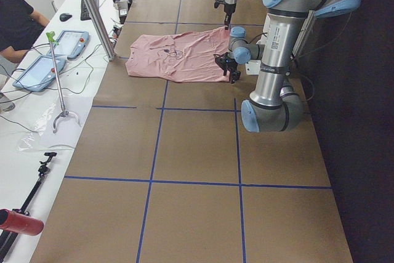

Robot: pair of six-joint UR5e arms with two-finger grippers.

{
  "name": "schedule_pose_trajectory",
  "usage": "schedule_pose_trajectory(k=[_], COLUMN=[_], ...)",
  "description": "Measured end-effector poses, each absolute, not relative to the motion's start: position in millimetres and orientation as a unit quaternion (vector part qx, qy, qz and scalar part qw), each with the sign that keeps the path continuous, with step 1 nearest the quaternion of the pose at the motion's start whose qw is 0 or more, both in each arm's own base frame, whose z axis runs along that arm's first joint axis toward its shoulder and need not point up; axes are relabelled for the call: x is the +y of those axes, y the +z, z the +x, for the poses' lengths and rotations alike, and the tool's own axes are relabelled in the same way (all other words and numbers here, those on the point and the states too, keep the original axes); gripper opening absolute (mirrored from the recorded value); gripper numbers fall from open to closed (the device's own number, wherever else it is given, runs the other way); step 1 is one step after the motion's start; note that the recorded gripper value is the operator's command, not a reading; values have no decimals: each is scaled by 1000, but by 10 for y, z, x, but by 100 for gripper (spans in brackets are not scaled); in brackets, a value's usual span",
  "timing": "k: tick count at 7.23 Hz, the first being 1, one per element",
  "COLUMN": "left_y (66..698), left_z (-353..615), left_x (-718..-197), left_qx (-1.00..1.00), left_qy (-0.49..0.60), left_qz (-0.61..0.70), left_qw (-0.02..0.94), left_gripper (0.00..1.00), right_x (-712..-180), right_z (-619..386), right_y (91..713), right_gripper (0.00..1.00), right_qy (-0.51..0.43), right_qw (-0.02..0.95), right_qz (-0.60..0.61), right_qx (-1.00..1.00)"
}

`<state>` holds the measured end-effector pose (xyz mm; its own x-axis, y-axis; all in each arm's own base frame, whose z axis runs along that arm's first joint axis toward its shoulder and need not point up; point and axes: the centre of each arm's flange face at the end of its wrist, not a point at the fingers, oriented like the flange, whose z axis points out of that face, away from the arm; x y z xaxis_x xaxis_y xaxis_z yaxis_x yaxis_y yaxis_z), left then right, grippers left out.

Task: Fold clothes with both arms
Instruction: 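Grasp both hem corners with the left and right grippers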

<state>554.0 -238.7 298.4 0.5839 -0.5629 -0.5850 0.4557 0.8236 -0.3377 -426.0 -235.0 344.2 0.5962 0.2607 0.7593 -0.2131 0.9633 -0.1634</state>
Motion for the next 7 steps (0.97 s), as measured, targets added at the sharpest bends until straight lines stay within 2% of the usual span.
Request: schedule_pose_trajectory(k=[1,7], left_y=[2981,2777], left_z=[5541,5383], left_x=[-2387,-2391], left_qx=[355,374], left_qy=[-288,-281], left_qz=[-76,-77], left_qw=[886,880], left_gripper=[0,0], right_x=[-2350,-2397], right_z=[-4257,-4184], right_y=[3443,3458], right_gripper=[0,0], right_qy=[133,134], right_qw=[893,893], right_qz=[-28,-40], right_qx=[-429,-429])
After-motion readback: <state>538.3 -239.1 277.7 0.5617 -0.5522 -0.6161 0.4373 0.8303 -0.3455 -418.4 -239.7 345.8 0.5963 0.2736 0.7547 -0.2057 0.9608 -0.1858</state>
